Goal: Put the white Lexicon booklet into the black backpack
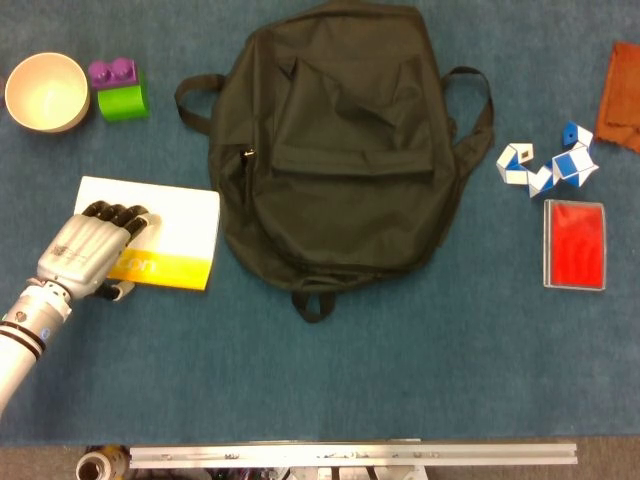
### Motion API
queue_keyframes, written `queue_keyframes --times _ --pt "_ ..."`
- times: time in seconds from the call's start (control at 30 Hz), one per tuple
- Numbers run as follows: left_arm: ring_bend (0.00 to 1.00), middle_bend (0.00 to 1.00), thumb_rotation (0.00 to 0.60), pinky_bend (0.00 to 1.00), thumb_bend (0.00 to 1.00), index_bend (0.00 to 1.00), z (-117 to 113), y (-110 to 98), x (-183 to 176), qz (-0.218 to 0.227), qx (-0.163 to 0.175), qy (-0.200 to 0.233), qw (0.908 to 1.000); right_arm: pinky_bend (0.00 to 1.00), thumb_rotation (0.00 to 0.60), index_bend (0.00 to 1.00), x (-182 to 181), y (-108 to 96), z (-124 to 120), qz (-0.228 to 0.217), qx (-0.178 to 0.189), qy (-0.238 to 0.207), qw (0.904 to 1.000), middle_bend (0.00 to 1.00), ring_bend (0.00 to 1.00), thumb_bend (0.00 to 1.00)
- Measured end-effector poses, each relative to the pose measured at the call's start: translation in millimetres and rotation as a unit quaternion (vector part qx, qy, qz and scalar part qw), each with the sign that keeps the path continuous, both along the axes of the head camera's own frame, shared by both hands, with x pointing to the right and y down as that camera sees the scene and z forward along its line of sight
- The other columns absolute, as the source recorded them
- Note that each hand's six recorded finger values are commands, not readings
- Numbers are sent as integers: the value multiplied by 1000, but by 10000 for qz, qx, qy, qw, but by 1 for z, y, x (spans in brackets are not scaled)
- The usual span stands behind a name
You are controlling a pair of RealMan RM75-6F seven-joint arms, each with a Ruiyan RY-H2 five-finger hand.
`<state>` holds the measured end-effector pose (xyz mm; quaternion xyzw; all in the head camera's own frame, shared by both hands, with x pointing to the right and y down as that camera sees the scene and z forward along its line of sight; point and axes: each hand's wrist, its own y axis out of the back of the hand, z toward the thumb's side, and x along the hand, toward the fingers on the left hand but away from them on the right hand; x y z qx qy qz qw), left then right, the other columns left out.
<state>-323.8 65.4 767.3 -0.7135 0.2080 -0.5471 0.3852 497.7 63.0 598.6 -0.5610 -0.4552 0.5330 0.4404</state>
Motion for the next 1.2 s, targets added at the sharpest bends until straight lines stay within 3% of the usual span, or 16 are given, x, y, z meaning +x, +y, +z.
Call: queue_keyframes --times 0.2,0.5,0.7,0.9,1.2 --pt "272 275 600 215 321 238 -8 -12 0 -315 352 355 9983 404 600 192 1 0 -1 23 18 -13 10000 316 272 188" --pt "329 338 600 312 338 319 -8 -24 2 -741 691 595 9931 405 600 192 5 -1 -1 73 1 -14 10000 316 272 188" --pt "363 389 600 360 338 405 -8 -25 12 -483 889 583 9932 405 600 192 8 0 -1 122 -25 -6 9999 316 272 188" --pt "417 478 600 408 340 536 -10 -28 24 -71 1333 473 9899 405 600 192 12 2 -3 173 1 -13 9998 316 272 188" --pt "448 545 600 458 340 633 -12 -30 28 555 2044 -158 9772 405 600 192 14 2 -5 191 21 -77 9998 318 272 188"
